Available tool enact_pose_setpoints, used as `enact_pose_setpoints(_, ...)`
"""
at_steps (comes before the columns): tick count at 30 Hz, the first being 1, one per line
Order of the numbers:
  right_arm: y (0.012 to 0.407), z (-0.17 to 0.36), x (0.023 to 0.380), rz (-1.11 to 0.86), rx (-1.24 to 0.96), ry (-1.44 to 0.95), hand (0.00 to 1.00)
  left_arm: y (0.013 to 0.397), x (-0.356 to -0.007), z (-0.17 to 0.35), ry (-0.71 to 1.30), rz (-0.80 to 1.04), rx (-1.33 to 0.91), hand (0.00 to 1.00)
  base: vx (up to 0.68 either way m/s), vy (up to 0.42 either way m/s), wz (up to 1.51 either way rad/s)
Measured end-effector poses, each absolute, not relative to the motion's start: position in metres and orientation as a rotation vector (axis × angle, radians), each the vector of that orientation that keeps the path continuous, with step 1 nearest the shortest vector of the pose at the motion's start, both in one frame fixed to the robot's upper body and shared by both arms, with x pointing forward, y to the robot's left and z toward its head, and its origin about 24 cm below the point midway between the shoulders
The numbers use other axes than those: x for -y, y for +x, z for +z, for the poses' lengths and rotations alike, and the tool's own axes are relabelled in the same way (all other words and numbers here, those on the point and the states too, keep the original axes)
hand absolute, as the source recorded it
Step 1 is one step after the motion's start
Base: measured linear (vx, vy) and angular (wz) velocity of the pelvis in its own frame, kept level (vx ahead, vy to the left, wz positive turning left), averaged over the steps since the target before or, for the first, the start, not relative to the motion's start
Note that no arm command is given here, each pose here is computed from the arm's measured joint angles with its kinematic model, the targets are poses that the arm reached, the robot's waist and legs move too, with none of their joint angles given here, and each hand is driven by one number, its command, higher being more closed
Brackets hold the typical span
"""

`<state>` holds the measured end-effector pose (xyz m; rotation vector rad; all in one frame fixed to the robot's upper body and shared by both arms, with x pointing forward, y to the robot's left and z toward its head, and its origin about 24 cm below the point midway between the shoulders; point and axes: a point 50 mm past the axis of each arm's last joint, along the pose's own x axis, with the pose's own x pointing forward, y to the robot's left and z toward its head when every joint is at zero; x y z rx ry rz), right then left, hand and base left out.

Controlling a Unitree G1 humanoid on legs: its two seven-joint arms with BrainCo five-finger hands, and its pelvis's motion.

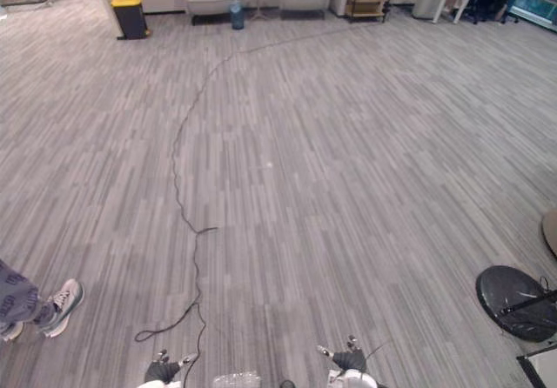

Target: Pick up cushions and gather them together orderly.

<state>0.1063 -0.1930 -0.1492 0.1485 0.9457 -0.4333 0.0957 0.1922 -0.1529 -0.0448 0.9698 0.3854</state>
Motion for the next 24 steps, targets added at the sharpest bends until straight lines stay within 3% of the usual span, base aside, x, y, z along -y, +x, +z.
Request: enact_pose_setpoints(24,0.091,-0.158,0.196,-0.598,-0.983,0.382,0.00,0.094,-0.189,-0.157,-0.045,0.318,-1.006,0.00,0.00,-0.015,0.09)
